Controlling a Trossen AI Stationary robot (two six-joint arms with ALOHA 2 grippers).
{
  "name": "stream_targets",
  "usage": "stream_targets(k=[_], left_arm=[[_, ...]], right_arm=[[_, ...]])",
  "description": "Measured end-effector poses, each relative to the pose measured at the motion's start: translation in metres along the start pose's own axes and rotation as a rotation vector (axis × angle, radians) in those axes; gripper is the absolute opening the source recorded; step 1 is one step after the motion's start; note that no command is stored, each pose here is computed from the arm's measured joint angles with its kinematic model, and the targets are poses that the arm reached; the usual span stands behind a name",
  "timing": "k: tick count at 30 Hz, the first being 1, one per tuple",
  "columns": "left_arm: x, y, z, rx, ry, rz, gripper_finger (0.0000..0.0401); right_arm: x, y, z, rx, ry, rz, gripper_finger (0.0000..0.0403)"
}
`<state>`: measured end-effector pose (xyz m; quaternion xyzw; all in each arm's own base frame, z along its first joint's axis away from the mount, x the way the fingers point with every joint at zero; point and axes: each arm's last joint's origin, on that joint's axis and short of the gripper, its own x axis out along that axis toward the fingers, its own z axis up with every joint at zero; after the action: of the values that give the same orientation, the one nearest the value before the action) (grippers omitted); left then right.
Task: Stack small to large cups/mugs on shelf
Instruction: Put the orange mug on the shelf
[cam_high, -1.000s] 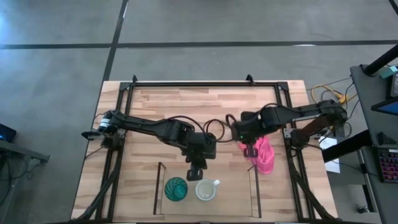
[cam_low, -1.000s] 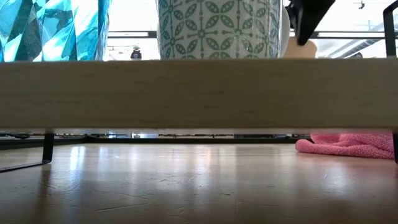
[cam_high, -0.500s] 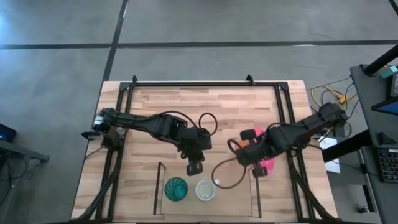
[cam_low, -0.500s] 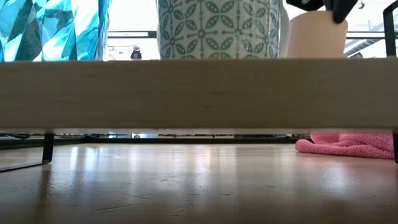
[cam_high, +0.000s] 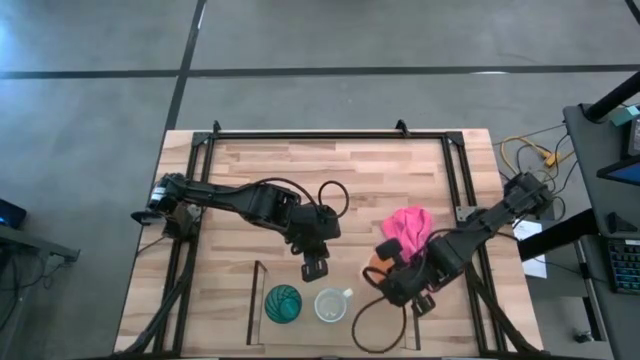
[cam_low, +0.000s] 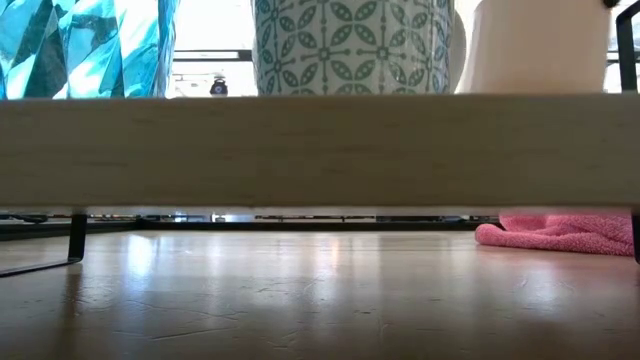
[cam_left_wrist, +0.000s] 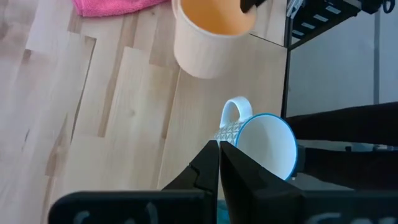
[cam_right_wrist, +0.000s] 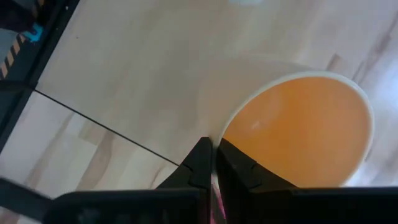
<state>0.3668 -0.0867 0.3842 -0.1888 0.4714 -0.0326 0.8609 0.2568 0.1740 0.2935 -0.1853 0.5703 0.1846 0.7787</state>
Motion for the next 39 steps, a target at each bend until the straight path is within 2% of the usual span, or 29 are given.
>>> stream_targets(k=[8,13,21,34,39], left_arm=[[0.0,0.0,0.0,-0.002,0.0,-0.001,0.0],[0.0,0.0,0.0,0.001,0.0,-0.001,0.0],[-0.001,0.0,0.0,0.001,0.0,-0.002,0.0],[-0.001,0.0,0.0,0.012,0.001,-0.006,0.0],[-0.001,0.0,0.0,0.012,0.002,-0.006,0.0]], right_arm=[[0.021,0.019,0.007,0.047,0.047,0.003,0.0009],[0.026,0.024,0.012,0.118,0.009,0.007,0.0009],[0.025,0.031,0.019,0.11,-0.07,0.034,0.0009],[0.026,0.043,0.021,0.082,-0.092,0.063,0.0009],[0.026,0.043,0.021,0.117,-0.09,0.073,0.0009]])
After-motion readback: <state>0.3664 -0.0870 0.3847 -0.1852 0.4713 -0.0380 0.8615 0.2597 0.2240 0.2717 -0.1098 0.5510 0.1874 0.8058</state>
